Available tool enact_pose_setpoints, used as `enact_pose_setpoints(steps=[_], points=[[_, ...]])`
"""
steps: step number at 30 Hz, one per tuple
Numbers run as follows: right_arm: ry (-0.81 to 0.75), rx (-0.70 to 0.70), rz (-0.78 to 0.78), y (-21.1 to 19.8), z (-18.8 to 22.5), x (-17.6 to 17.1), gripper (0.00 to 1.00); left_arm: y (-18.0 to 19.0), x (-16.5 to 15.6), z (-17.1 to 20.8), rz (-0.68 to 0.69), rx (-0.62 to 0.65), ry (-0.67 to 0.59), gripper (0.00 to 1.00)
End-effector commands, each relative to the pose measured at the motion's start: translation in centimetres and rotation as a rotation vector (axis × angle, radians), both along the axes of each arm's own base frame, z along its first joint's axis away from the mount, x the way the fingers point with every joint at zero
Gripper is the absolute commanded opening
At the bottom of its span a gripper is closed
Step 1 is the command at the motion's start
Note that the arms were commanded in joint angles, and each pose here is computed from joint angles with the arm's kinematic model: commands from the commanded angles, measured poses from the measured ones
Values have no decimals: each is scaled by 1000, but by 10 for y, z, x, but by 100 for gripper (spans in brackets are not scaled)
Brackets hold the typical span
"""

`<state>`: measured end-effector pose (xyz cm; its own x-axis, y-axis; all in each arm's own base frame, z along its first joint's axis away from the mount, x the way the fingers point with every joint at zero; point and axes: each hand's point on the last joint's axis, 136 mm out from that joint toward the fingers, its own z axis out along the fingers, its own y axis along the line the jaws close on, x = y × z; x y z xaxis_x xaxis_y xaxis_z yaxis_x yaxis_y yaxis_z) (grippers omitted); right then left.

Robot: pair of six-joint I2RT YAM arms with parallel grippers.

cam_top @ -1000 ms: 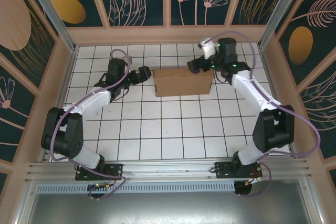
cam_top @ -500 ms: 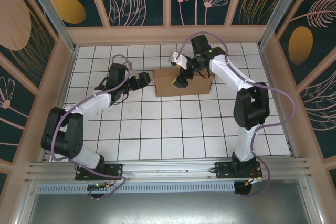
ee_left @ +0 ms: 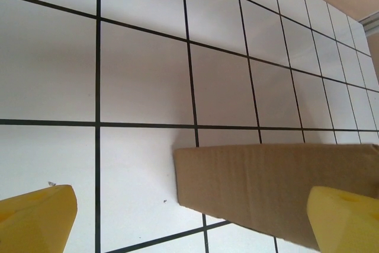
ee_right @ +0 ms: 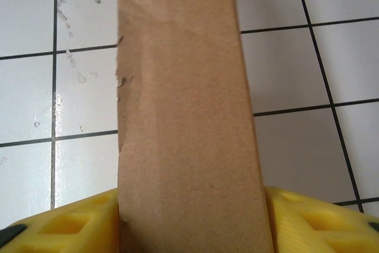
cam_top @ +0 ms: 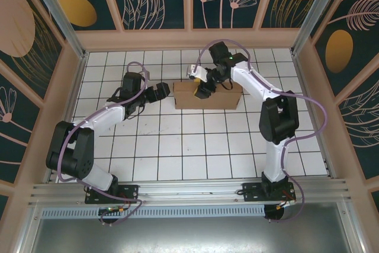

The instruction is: Fold the paper box

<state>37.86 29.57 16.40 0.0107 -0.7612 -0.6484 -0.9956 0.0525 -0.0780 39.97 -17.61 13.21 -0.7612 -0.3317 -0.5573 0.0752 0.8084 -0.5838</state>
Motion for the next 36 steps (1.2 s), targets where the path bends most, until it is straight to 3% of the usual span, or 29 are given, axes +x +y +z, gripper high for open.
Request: enact_pose_setpoints(steps=[1,4,12,18,19,22,26,30,32,36], points=[[-75,-41,-39,-2,10,-1,56,4,-3,11,-11,-1,-29,99],[-141,-75,-97,-2,9,3,54,10,-3,10,9,18,-31,99],[-507,-64,-325,0,20,23,51,33,-2,10,87,30,-39,99],[-684,-99,-384,1,14,20,57,51,2,8,134,-22,-39,99],[-680,-101,-378,2,9,17,62,52,3,9,136,-24,-47,99],[-555,-53,-303,12,-5,-5,99,47,3,12,119,-51,-62,99],[-334,157,-183,32,13,-47,99,52,5,10,143,-36,-77,99],[-243,333,-177,25,36,-63,99,58,11,18,169,-18,-162,99],[-231,387,-251,9,44,-56,99,64,16,27,176,30,-249,99],[-206,551,-599,-62,60,-15,99,96,21,51,243,263,-475,99]])
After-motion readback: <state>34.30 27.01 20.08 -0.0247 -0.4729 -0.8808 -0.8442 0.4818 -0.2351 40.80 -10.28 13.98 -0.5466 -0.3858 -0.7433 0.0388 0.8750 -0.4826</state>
